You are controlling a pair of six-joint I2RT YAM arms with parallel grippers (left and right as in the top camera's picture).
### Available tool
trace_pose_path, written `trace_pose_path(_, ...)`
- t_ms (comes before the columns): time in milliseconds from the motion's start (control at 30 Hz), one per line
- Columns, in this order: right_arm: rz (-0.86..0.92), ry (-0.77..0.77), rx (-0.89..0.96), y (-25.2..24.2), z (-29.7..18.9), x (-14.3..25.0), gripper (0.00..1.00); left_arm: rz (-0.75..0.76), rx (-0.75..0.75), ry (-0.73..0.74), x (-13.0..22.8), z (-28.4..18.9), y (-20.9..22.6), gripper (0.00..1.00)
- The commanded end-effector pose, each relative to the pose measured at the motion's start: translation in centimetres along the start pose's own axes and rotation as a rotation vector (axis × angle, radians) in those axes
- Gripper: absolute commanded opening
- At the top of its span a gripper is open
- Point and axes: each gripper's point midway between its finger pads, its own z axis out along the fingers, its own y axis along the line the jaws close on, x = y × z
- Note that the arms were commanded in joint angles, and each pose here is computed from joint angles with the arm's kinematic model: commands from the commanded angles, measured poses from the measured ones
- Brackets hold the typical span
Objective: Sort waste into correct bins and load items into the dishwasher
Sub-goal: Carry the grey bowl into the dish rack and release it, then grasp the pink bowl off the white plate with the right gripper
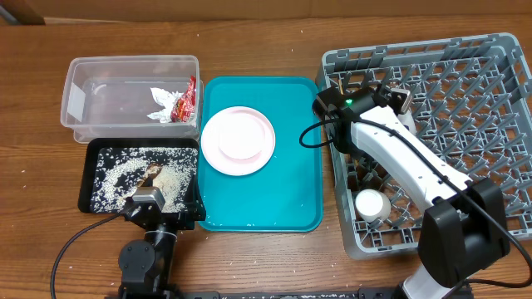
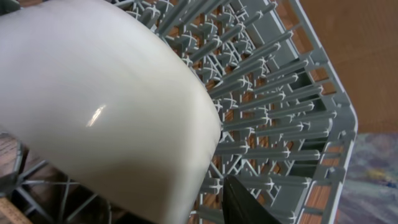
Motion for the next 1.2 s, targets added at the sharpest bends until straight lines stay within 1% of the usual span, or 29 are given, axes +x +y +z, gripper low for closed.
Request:
trace_pose_path(0,0.002,0.022,-0.011,0.5,0.1,0.5,0.40,0.013,0.011,-0.002,0.2,0.0,-0.2,1.00)
trace_pose_path(133,0.003,0.016,-0.031,0.9,-0.6,0.4,0.52,0.013,0.010,-0.002,0.2,0.0,-0.2,1.00)
trace_pose_path(267,0.052,-0.024,-0.095,1.5,-2.9,-1.6,0.64,0.013,0.011,-0.002,0.2,0.0,-0.2,1.00)
trace_pose_path(300,0.069,-0.036,-0.119,1.7,-3.6,-2.2,0.69,0.013,0.011,-0.002,0.2,0.0,-0.2,1.00)
trace_pose_path(400,0.096,-0.057,-0.219,2.9,-6.3,-3.6,0.70,0.013,0.011,-0.002,0.2,0.0,-0.2,1.00)
trace_pose_path(500,-0.030,-0.053,-0.392,5.8,-9.1,-3.9,0.70,0.013,0.011,-0.002,0.2,0.0,-0.2,1.00)
trace_pose_path(567,-0.151,-0.029,-0.566,9.0,-11.2,-3.2,0.70,0.013,0.010,-0.002,0.2,0.0,-0.2,1.00)
trace_pose_path(667,-0.338,0.053,-0.922,13.8,-15.5,-0.6,0.70,0.013,0.011,-0.002,0.2,0.0,-0.2,1.00)
trace_pose_path(700,-0.401,0.077,-1.062,15.4,-17.4,0.4,0.68,0.013,0.011,-0.003,0.2,0.0,-0.2,1.00)
trace_pose_path(767,-0.413,0.097,-1.169,16.9,-18.7,0.9,0.63,0.013,0.011,-0.003,0.2,0.0,-0.2,1.00)
trace_pose_path(800,-0.413,0.100,-1.194,17.4,-18.9,1.0,0.59,0.013,0.011,-0.002,0.2,0.0,-0.2,1.00)
trace_pose_path(833,-0.414,0.105,-1.217,18.1,-19.0,1.2,0.57,0.013,0.011,-0.003,0.2,0.0,-0.2,1.00)
trace_pose_path(933,-0.440,0.159,-1.283,20.2,-19.3,2.7,0.56,0.013,0.010,-0.002,0.2,0.0,-0.2,1.00)
trace_pose_path(1100,-0.502,0.271,-1.231,23.6,-16.7,6.3,0.56,0.013,0.011,-0.002,0.2,0.0,-0.2,1.00)
trace_pose_path(1167,-0.513,0.292,-1.217,24.6,-15.8,7.1,0.54,0.013,0.010,-0.002,0.2,0.0,-0.2,1.00)
